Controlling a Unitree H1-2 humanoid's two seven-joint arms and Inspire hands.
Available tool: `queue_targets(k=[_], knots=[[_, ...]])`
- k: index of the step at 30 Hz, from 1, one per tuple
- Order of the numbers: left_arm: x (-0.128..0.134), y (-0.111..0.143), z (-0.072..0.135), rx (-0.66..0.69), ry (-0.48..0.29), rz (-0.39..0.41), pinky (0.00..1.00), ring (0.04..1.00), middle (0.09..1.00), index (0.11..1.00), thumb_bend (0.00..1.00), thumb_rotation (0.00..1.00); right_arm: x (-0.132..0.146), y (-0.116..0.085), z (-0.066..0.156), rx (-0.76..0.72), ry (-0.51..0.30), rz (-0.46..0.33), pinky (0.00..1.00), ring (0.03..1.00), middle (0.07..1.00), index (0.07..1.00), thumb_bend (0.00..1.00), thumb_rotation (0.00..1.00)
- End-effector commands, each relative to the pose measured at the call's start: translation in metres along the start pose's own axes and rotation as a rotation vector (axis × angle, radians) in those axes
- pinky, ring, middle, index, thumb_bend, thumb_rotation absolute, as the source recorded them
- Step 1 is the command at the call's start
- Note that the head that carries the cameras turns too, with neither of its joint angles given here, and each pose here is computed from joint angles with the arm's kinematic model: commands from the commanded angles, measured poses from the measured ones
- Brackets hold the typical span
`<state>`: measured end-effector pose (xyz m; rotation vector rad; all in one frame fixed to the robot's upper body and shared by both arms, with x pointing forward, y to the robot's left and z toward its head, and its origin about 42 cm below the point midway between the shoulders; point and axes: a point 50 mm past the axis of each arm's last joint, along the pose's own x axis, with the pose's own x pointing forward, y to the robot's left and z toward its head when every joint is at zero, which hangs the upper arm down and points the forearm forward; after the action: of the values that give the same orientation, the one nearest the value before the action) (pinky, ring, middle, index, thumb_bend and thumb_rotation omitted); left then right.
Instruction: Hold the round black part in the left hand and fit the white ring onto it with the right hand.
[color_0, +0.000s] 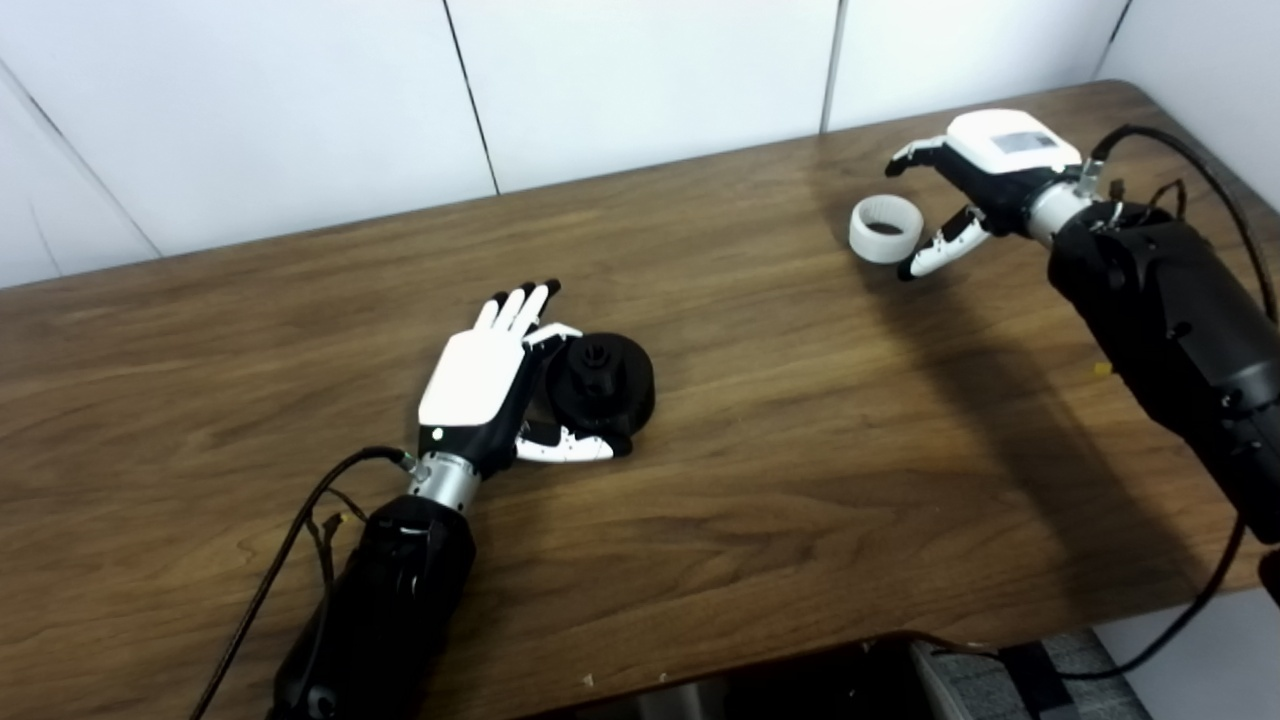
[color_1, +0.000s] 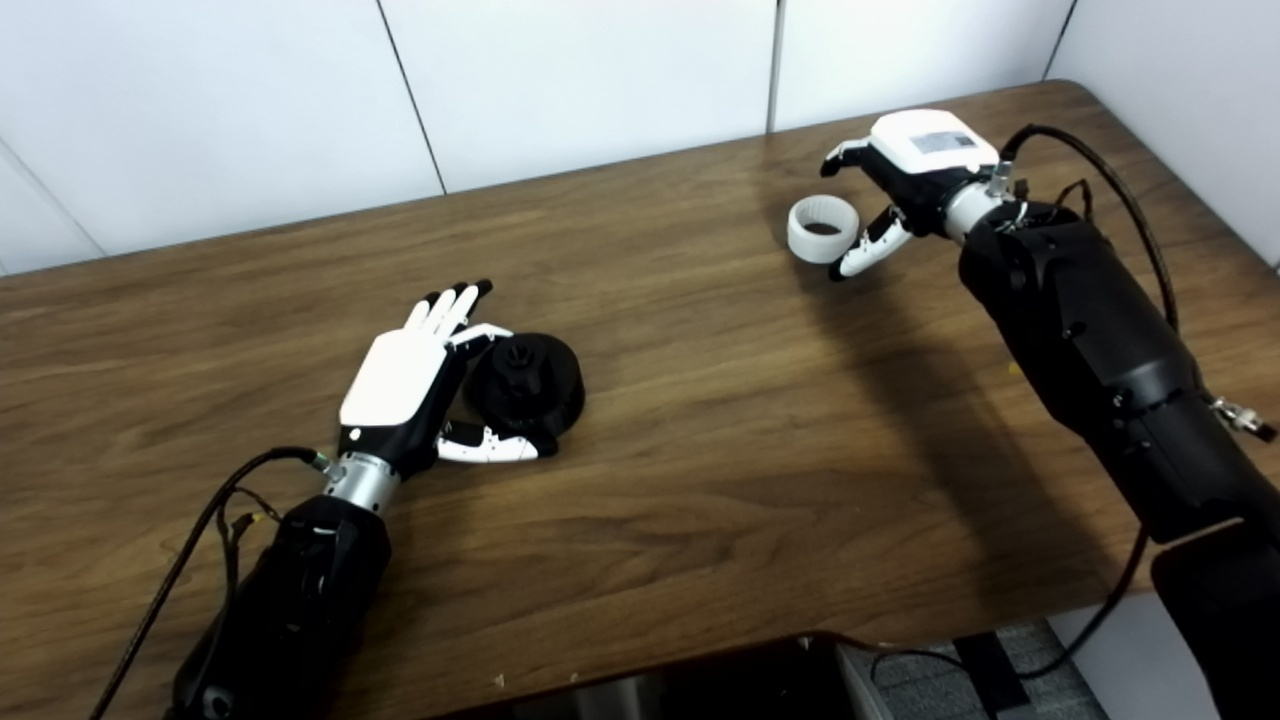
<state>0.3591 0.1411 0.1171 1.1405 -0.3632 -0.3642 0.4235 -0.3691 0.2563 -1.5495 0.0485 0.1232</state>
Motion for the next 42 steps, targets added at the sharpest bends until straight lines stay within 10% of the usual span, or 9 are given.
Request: queue_targets(k=[1, 42], knots=[[-0.018, -0.022, -0.016, 0.062, 0.043, -0.133, 1.00, 1.000, 1.000, 0.671, 1.00, 0.46, 0.009, -0.035, 0.006, -0.040, -0.026, -0.104, 0.80, 0.859, 0.845, 0.805, 0.82, 0.30], [-0.022, -0.020, -0.017, 0.068, 0.043, -0.141, 1.00, 1.000, 1.000, 0.674, 1.00, 0.46, 0.043, -0.007, -0.003, -0.111, 0.062, 0.037, 0.82, 0.840, 0.802, 0.809, 0.82, 0.27]])
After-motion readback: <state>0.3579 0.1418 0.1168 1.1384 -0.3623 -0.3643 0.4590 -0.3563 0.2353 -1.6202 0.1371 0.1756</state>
